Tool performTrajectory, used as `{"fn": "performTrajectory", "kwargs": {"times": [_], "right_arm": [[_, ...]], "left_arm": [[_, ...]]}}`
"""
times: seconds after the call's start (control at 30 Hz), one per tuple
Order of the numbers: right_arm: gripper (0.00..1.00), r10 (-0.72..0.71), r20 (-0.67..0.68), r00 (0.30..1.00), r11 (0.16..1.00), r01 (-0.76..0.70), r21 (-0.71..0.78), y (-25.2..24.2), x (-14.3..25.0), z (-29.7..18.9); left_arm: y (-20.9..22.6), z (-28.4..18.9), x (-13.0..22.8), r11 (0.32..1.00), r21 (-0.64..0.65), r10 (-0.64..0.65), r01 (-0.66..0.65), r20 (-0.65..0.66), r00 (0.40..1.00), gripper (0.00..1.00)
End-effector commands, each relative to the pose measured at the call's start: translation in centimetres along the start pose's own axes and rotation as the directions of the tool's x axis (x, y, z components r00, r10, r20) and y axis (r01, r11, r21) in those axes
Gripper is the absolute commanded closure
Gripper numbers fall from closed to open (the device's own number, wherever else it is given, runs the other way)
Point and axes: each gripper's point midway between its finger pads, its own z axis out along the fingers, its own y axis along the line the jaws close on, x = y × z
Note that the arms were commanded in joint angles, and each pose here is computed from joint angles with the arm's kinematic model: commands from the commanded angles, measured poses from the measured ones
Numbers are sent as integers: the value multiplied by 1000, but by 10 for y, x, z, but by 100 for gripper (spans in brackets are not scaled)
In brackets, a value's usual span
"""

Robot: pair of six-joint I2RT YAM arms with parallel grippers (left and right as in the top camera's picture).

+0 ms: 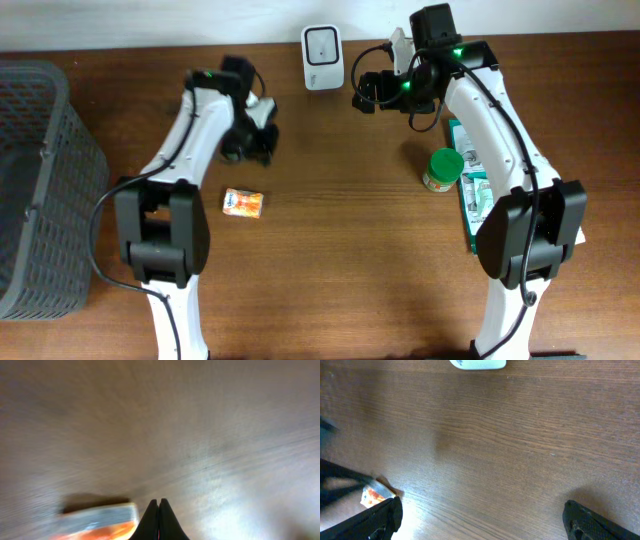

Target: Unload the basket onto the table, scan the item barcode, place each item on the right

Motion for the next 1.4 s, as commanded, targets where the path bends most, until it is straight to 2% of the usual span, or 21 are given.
{"fn": "performTrajectory", "kwargs": {"times": [0.0, 0.03, 0.07, 0.17, 0.23, 0.27, 0.33, 0.4, 0.43, 0.47, 0.57, 0.7, 0.77, 0.87, 0.93, 1.03, 1.13, 1.2, 1.3, 1.33, 1.37], "right_arm": [[1, -21, -2, 1000, 1000, 21, -12, 6, 1, -3], [2, -54, -14, 998, 996, 52, -78, 19, 5, -2], [4, -170, -18, 985, 962, 162, -219, 51, 12, 0], [11, -355, -59, 933, 898, 322, -300, 106, 43, 33], [12, -502, -48, 864, 826, 462, -322, 143, 63, 58], [15, -591, -47, 805, 773, 548, -320, 165, 79, 75], [18, -704, -84, 705, 693, 657, -298, 184, 109, 106], [29, -732, -83, 676, 662, 678, -318, 198, 125, 135], [31, -741, -64, 668, 645, 683, -344, 208, 131, 147], [36, -749, -65, 659, 635, 688, -351, 212, 138, 158], [53, -740, -115, 662, 653, 667, -359, 205, 156, 187], [58, -718, -171, 675, 682, 633, -366, 196, 169, 198], [75, -689, -221, 690, 715, 597, -364, 190, 177, 198], [93, -630, -299, 717, 771, 532, -350, 183, 187, 194], [96, -614, -288, 735, 780, 508, -365, 192, 181, 183], [96, -519, -308, 798, 816, 355, -456, 211, 153, 113], [96, -472, -176, 864, 688, 236, -687, 220, 111, 24], [96, -357, -126, 926, 616, 131, -777, 196, 76, -22], [96, -118, -67, 991, 436, -9, -900, 136, 28, -91], [96, -38, -73, 997, 409, -51, -911, 116, 18, -107], [96, 40, -93, 995, 427, -101, -899, 89, 11, -116]], "left_arm": [[86, -110, -13, 849, -306, -372, 431, 234, 898, 85], [108, -130, -9, 792, -313, -449, 525, 284, 847, 81], [123, -136, -8, 778, -271, -493, 567, 296, 818, 76], [156, -144, -4, 745, -191, -572, 640, 311, 759, 77], [162, -147, -7, 739, -190, -572, 647, 330, 751, 64], [163, -147, -10, 740, -184, -569, 647, 342, 748, 55], [161, -147, -10, 743, -185, -565, 643, 341, 751, 46], [160, -146, -11, 744, -185, -564, 642, 340, 752, 26], [159, -146, -11, 745, -185, -563, 640, 340, 753, 22], [159, -146, -11, 746, -185, -562, 640, 341, 753, 1], [159, -146, -11, 746, -185, -562, 640, 340, 754, 1], [159, -146, -11, 746, -185, -562, 640, 340, 754, 1], [159, -146, -11, 746, -185, -562, 640, 340, 754, 1], [159, -146, -11, 746, -185, -562, 640, 340, 754, 1], [160, -146, -11, 745, -185, -563, 641, 341, 753, 1], [159, -146, -11, 746, -185, -562, 640, 340, 754, 1], [159, -146, -11, 746, -185, -562, 640, 340, 754, 1], [159, -146, -11, 746, -185, -562, 640, 340, 754, 1], [160, -146, -11, 745, -185, -563, 641, 341, 753, 1], [159, -146, -11, 746, -185, -562, 640, 340, 754, 1], [159, -146, -11, 746, -185, -562, 640, 340, 754, 1]]}}
